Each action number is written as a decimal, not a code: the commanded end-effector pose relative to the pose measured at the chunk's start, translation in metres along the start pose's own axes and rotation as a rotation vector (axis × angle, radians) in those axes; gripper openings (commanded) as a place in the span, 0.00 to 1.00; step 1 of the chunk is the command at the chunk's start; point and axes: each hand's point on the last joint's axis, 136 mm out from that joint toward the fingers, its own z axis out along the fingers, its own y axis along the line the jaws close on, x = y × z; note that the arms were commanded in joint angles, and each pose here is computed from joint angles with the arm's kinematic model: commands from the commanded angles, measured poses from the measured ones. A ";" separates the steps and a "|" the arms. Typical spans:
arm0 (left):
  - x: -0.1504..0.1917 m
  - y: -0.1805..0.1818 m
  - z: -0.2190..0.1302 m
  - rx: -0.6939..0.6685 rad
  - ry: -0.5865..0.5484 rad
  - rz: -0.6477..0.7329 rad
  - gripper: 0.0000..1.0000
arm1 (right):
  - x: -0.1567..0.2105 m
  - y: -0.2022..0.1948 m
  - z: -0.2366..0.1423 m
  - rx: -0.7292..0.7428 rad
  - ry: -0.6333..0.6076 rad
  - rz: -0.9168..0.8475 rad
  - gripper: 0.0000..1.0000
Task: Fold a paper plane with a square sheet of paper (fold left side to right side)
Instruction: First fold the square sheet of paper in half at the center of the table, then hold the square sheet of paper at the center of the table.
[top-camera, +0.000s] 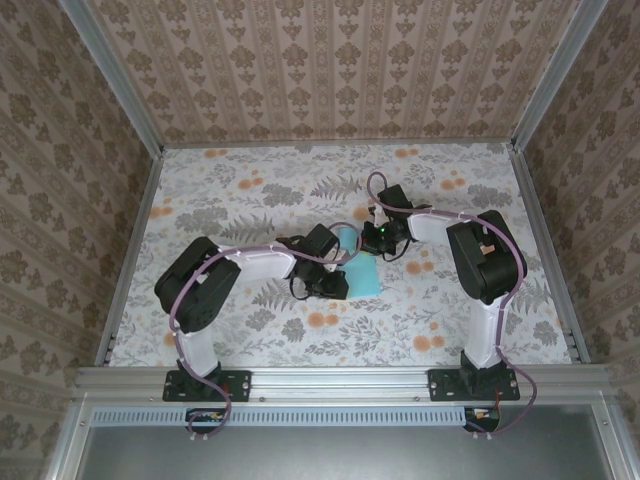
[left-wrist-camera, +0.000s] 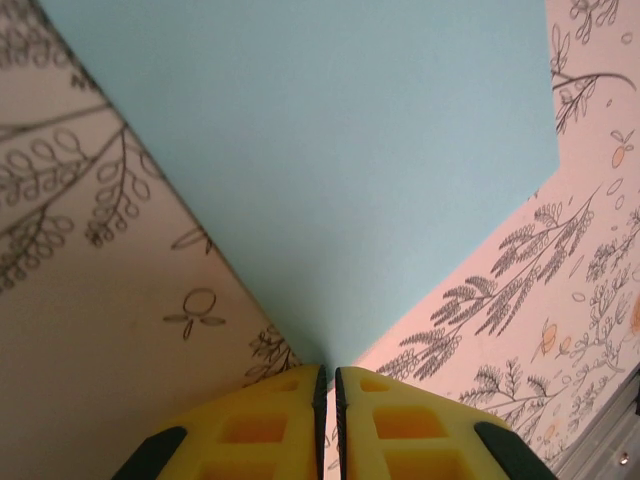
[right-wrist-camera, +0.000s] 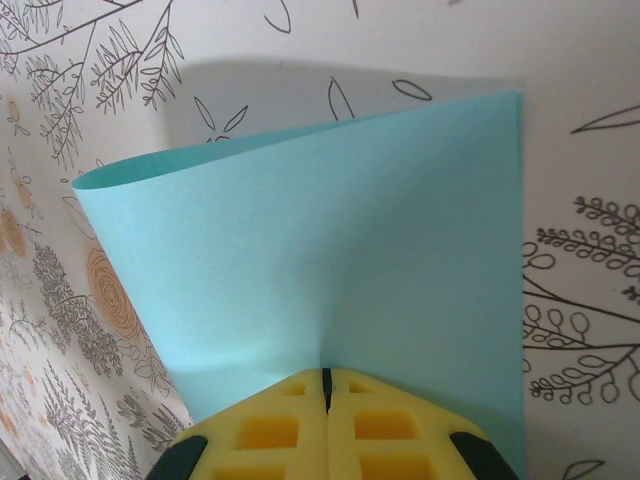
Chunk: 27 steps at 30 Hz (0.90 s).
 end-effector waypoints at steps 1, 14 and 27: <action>0.016 -0.007 -0.008 0.013 0.042 0.008 0.15 | 0.021 -0.046 0.014 0.171 0.064 0.051 0.03; -0.056 -0.008 -0.052 0.089 -0.134 0.014 0.16 | 0.024 -0.044 0.013 0.169 0.065 0.049 0.03; -0.096 0.005 -0.013 0.073 -0.118 0.021 0.16 | 0.025 -0.039 0.013 0.160 0.069 0.037 0.03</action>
